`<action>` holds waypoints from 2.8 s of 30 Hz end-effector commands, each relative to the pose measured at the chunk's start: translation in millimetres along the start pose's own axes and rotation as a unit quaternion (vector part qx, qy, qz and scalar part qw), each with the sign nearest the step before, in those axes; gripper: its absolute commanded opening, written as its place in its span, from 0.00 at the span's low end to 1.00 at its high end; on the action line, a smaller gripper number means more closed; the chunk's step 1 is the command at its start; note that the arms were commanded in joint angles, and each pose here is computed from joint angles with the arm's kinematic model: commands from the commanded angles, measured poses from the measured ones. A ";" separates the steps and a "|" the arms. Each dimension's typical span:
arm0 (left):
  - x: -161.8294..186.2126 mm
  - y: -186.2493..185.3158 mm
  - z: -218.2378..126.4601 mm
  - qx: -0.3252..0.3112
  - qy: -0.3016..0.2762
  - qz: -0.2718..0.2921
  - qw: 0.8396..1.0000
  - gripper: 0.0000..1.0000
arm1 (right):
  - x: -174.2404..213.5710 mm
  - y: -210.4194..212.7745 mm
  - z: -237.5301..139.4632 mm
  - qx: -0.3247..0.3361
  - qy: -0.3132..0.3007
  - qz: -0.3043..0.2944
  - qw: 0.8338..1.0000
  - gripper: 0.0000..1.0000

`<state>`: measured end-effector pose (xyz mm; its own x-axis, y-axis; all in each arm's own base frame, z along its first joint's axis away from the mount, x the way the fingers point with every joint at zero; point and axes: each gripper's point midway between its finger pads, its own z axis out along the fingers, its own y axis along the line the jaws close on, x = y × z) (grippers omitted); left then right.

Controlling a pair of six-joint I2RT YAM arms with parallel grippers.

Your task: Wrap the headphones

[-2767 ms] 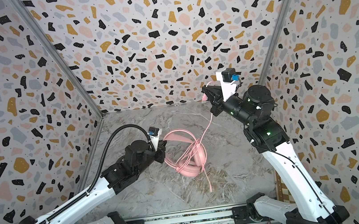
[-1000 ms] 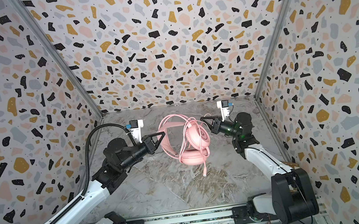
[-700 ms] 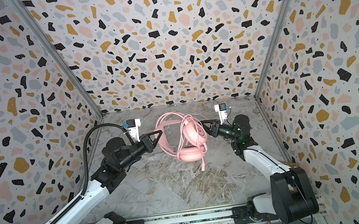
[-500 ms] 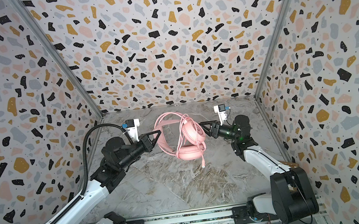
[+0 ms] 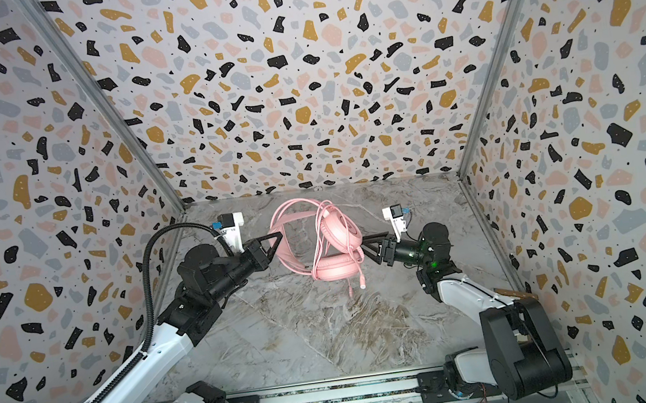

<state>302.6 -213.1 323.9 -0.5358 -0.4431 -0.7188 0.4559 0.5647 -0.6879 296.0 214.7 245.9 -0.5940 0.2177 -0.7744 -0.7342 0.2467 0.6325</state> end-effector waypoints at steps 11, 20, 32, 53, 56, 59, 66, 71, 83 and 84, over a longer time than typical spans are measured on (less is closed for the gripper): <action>-53.4 -68.8 -10.9 0.093 -0.040 0.002 0.995 0.00 | 2.3 -42.8 18.5 0.083 -0.001 -0.122 0.989 0.69; -55.1 -72.1 -7.5 0.096 -0.033 -0.001 0.995 0.00 | 6.2 -33.9 44.4 0.065 0.013 -0.158 0.985 0.70; -61.2 -78.8 -14.7 0.096 -0.039 0.006 0.995 0.00 | 30.8 -2.4 36.1 -0.009 0.012 -0.114 0.993 0.70; -65.4 -85.5 -17.7 0.105 -0.042 0.001 0.994 0.00 | 2.5 -55.6 33.3 0.140 0.005 -0.174 0.975 0.70; -64.2 -83.9 -16.8 0.104 -0.041 0.000 0.994 0.00 | 0.0 -58.2 29.9 0.177 0.003 -0.194 0.965 0.70; -62.3 -82.4 -15.0 0.104 -0.039 -0.002 0.994 0.00 | -0.4 -52.9 28.5 0.180 0.003 -0.201 0.963 0.70; -64.5 -85.3 -17.3 0.107 -0.042 -0.002 0.993 0.00 | 1.6 -40.0 29.6 0.160 0.003 -0.210 0.964 0.68; -64.6 -86.4 -19.6 0.109 -0.043 -0.003 0.993 0.00 | 5.9 -39.1 39.0 0.144 0.014 -0.204 0.968 0.68; -61.9 -85.1 -20.6 0.102 -0.036 0.004 0.994 0.00 | 21.1 -18.1 41.9 0.101 0.026 -0.209 0.972 0.68; -61.9 -85.0 -20.7 0.102 -0.036 0.004 0.994 0.00 | 21.2 -19.2 40.8 0.103 0.027 -0.207 0.973 0.68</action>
<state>296.5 -223.7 369.7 -0.5709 -0.4354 -0.6961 0.4901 0.4995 -0.7144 315.9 255.4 202.5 -0.3182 -0.0082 -0.9480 -0.8186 0.5067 0.2704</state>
